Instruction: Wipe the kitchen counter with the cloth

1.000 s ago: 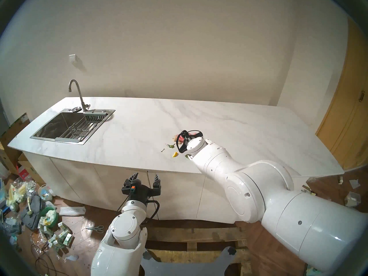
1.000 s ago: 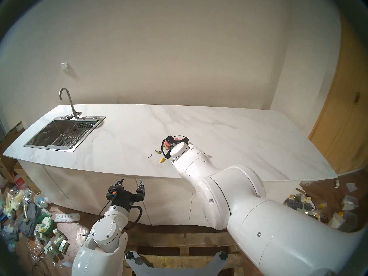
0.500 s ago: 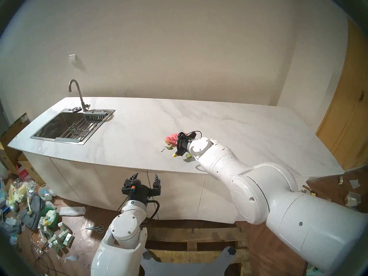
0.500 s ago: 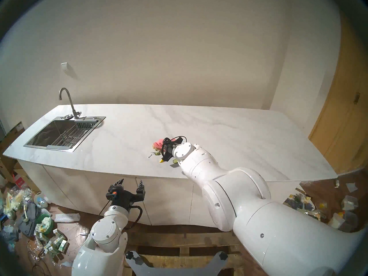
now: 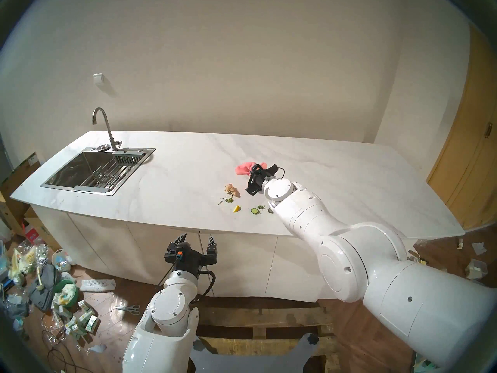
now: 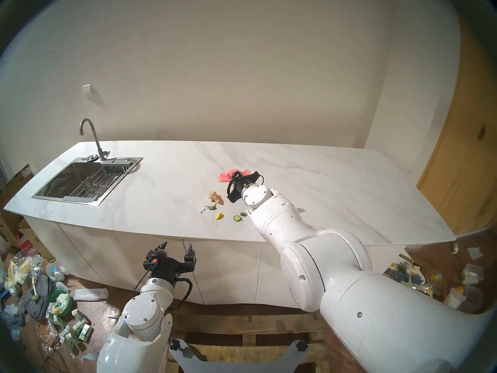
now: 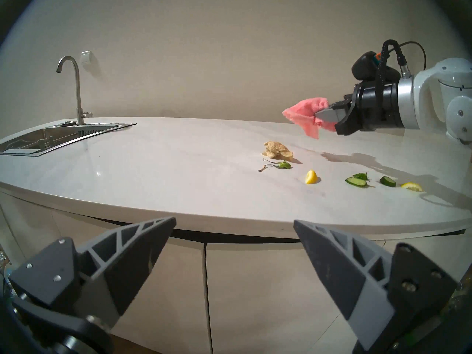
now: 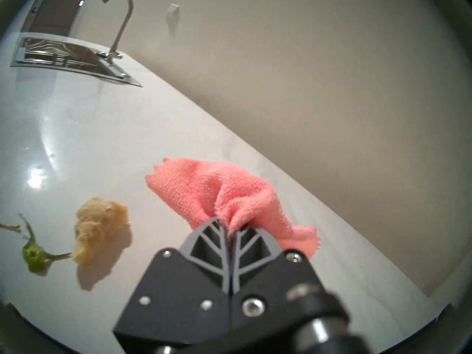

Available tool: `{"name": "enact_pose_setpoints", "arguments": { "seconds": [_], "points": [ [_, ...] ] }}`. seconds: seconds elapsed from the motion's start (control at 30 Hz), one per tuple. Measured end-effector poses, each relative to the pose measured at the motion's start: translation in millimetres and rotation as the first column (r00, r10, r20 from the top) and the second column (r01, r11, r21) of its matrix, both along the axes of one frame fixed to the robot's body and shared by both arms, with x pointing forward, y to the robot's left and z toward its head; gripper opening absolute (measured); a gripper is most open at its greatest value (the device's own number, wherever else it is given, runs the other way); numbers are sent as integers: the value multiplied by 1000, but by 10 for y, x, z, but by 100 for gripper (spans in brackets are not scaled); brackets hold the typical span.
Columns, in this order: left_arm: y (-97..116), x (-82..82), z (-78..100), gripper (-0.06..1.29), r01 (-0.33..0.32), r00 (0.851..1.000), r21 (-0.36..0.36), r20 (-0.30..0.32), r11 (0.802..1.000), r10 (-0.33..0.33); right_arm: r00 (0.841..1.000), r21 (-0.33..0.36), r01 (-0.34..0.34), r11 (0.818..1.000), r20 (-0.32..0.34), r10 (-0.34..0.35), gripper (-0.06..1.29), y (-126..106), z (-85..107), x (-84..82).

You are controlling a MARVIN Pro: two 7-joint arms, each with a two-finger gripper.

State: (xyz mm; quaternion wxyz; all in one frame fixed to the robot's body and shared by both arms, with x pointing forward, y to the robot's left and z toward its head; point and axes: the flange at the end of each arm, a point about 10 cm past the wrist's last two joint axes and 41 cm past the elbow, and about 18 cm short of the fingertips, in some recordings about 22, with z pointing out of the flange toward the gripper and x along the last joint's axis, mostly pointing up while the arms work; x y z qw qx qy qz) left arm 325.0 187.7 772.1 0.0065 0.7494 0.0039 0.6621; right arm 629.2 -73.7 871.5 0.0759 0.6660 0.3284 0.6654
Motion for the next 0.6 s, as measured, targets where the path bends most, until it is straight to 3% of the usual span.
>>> {"name": "enact_pose_setpoints", "arguments": {
  "seconds": [0.1, 0.37, 0.6],
  "points": [
    [0, 0, 0, 126, 0, 1000, 0, 0, 1000, 0, 998, -19, 5, 1000, 56, -3, -2, -63, 112, 32],
    [0, 1, 0, 126, 0, 1000, 0, 0, 1000, 0, 985, -150, -12, 989, 166, 37, -2, -281, 310, 79],
    [0, 1, -6, 126, -1, 1000, 0, -1, 1000, 1, 973, -296, -40, 954, 207, 105, -2, -569, 460, 110]
  ]
}}
